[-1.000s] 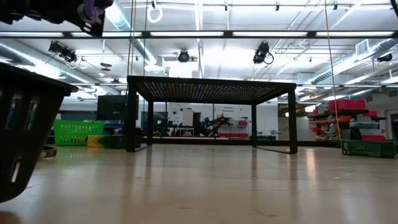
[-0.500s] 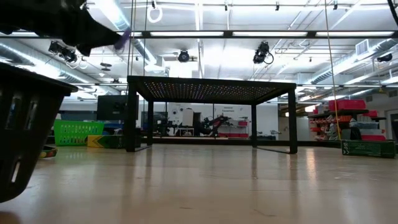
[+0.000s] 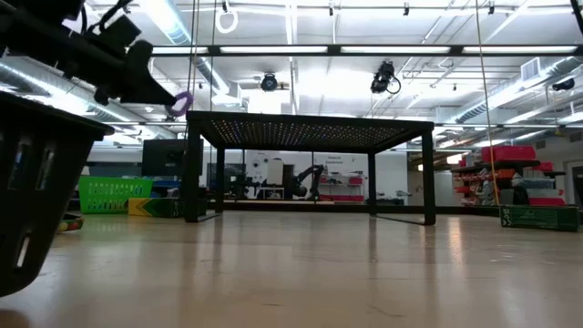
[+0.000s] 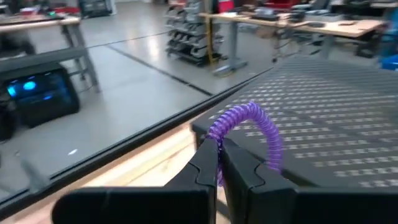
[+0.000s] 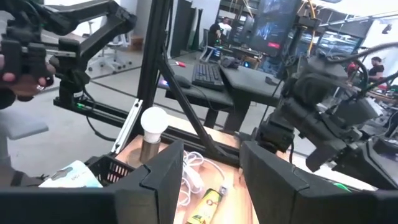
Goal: Pick & Place Office Desk Supplies
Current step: Put the purple spring keychain into the green bin
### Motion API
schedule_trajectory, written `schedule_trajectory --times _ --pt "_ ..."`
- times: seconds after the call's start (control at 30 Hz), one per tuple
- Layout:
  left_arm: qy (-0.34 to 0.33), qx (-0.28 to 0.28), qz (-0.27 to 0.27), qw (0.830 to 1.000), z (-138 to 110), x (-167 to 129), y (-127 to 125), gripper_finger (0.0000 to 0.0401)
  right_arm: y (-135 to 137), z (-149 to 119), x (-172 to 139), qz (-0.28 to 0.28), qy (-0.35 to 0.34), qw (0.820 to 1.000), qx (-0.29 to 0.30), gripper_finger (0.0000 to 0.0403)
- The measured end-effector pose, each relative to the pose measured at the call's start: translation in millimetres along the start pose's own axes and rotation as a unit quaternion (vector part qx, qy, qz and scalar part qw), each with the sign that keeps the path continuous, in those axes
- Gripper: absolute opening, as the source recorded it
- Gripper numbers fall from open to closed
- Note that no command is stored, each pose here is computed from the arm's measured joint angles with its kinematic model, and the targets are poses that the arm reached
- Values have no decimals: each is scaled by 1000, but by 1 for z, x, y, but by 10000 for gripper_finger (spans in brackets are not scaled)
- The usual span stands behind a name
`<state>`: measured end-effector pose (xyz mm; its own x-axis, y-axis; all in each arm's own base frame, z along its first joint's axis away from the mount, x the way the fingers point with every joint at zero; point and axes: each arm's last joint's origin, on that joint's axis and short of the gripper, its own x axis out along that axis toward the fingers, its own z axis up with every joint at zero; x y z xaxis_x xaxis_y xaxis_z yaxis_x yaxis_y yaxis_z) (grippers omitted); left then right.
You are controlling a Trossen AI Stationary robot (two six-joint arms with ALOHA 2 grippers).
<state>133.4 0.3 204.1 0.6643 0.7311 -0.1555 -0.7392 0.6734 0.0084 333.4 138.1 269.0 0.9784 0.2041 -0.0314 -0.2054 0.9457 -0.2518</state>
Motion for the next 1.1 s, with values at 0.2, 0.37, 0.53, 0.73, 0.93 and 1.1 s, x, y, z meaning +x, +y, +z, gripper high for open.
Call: schedule_trajectory --times 0.2,0.37,0.53,0.73,0.93,1.1 --pt "41 -16 66 997 -11 8 14 9 0 0 0 -3 1 1000 -2 173" --pt "85 -27 115 989 -23 12 26 9 0 0 0 -3 3 1000 -6 173" --pt "131 -39 139 981 -32 13 35 9 0 -1 0 -3 4 1000 -13 173" --pt "180 -40 180 966 -43 10 47 9 0 -1 0 -3 5 1000 -20 173" --pt "233 -56 178 954 -50 10 50 9 0 -2 0 -1 12 1000 -21 173" --pt "245 -50 176 952 -52 11 49 18 1 -2 0 -1 13 1000 -21 173"
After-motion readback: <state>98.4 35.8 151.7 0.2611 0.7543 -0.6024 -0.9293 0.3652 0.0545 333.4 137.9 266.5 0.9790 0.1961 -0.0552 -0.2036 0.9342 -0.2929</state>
